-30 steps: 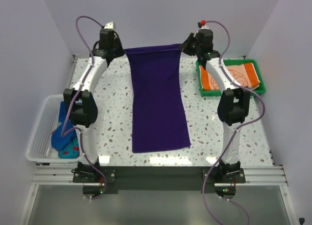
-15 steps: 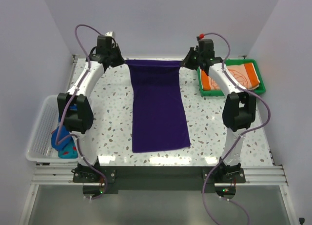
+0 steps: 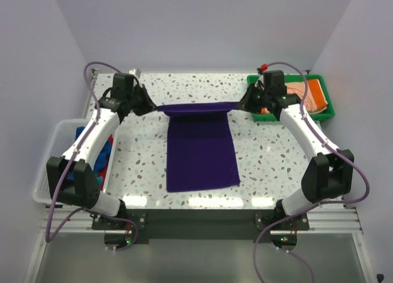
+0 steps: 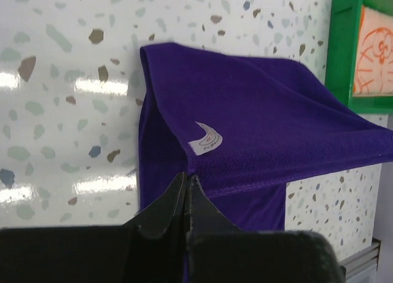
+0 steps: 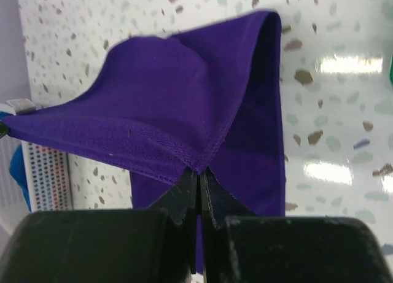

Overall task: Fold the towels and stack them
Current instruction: Fold the towel

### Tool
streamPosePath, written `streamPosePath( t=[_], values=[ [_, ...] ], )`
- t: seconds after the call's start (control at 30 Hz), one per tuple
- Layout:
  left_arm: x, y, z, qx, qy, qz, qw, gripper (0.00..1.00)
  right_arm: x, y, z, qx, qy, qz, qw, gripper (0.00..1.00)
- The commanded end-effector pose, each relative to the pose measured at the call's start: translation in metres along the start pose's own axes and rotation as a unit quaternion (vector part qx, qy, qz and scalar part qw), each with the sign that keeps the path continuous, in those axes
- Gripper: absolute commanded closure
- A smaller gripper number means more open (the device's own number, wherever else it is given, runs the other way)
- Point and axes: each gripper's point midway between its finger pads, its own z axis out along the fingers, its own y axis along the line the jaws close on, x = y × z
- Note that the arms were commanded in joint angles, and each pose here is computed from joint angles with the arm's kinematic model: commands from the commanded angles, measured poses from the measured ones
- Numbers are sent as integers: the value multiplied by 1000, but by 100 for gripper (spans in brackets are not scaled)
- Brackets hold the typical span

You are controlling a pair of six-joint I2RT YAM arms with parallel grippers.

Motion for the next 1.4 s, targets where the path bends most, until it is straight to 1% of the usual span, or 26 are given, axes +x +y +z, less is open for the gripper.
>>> streamPosePath(
  t=[0.0, 0.13, 0.23, 0.33, 0.47, 0.57, 0.67, 0.73, 0.77, 0.8, 0.87, 0.9, 1.0, 1.03, 1.1, 1.13, 1.23, 1.37],
  values=[
    [29, 3, -13, 1, 21, -4, 1000, 100, 30, -15, -15, 11, 31, -6, 999, 99],
    [57, 6, -18, 2, 39, -8, 999, 100, 56, -26, -23, 19, 49, -7, 999, 98],
    [70, 5, -26, 0, 49, -4, 999, 100, 72, -32, -23, 21, 70, -4, 997, 98],
    [79, 5, -34, -5, 46, 2, 999, 100, 81, -35, -26, 22, 75, -6, 997, 98],
    [72, 1, -39, -3, 35, 3, 999, 100, 81, -34, -24, 22, 81, -5, 996, 98],
    [64, -1, -44, -9, 27, 7, 1000, 100, 73, -26, -28, 14, 70, -9, 997, 98],
    [63, -3, -52, -7, 21, 7, 1000, 100, 71, -24, -36, 14, 68, -14, 998, 98],
    [71, 1, -57, -12, 28, 5, 1000, 100, 78, -23, -41, 10, 73, -14, 997, 98],
    [83, 6, -56, -19, 43, 1, 999, 100, 85, -24, -45, 10, 80, -11, 997, 97],
    [84, 4, -59, -15, 42, 3, 999, 100, 89, -24, -46, 8, 83, -11, 996, 97],
    [103, 6, -63, -11, 58, -1, 998, 100, 104, -26, -49, 7, 98, -7, 995, 97],
    [116, 11, -61, -15, 71, -7, 997, 100, 116, -33, -50, 14, 111, -3, 994, 96],
    [135, 14, -66, -10, 86, -11, 996, 100, 136, -38, -56, 13, 122, 1, 992, 96],
    [148, 21, -66, -15, 95, -20, 995, 100, 148, -45, -55, 18, 136, 5, 991, 96],
    [162, 27, -63, -15, 101, -28, 994, 100, 167, -57, -55, 30, 155, 7, 987, 96],
    [180, 36, -61, -21, 119, -39, 992, 100, 173, -61, -54, 33, 162, 6, 986, 96],
    [214, 46, -54, -24, 155, -46, 987, 100, 195, -78, -50, 52, 179, 14, 982, 96],
    [242, 62, -46, -45, 179, -47, 982, 100, 217, -91, -43, 65, 201, 23, 977, 95]
  ],
)
